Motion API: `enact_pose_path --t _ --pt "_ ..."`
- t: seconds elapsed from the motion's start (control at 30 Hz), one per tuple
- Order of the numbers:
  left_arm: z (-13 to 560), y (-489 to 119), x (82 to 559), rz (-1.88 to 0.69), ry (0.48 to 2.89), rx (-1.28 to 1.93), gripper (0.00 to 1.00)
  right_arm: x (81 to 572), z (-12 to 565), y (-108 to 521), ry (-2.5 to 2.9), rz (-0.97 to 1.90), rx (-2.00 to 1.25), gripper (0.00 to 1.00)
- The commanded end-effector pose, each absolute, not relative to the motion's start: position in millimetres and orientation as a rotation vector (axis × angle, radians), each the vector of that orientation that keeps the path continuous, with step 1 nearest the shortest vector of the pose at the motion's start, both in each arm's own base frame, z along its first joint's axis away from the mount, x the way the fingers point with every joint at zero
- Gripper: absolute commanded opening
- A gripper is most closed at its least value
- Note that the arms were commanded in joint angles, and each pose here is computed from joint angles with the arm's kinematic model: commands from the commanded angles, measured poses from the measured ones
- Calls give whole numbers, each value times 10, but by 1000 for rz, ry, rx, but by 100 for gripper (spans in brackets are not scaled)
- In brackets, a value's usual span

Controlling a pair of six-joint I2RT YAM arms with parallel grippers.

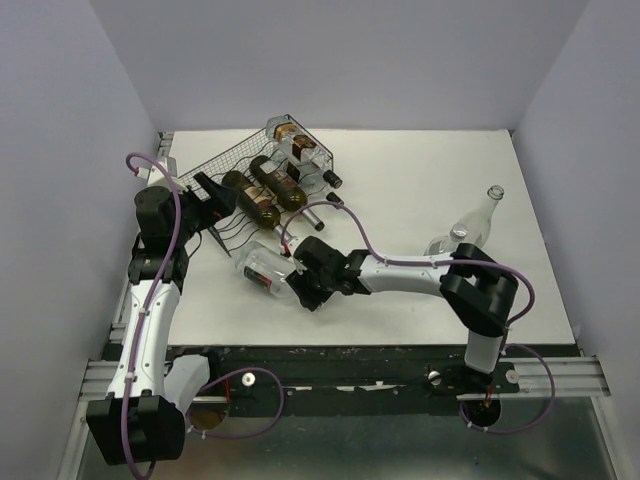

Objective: Put the wine bottle on the wine rack

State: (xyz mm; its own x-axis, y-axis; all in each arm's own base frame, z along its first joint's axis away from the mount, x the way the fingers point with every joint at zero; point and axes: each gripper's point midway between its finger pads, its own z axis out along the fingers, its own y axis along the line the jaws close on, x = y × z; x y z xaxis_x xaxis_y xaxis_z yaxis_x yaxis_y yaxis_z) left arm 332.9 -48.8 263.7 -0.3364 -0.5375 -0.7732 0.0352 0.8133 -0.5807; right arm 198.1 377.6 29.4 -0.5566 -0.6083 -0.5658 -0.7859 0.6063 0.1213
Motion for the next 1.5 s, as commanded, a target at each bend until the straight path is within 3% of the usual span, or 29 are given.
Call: enact_pose_path --t 0.0,0.7,0.8,0.97,1.47 --pt "2743 -466 3329 -594 1799 -359 99 2145 282 3821 2345 404 -1126 62" --pt "2799 -379 3312 -534 1790 -372 99 2295 7 3895 2352 286 -1153 58" --pt "2791 -359 3312 -524 1795 -385 99 2276 -44 3874 2359 277 -1163 45" --pt "2768 -345 3319 -518 1803 -393 99 2316 -63 3838 2356 250 -1136 3" --pt "2757 -338 3312 -515 1803 -396 99 2205 624 3912 2219 383 -1140 1"
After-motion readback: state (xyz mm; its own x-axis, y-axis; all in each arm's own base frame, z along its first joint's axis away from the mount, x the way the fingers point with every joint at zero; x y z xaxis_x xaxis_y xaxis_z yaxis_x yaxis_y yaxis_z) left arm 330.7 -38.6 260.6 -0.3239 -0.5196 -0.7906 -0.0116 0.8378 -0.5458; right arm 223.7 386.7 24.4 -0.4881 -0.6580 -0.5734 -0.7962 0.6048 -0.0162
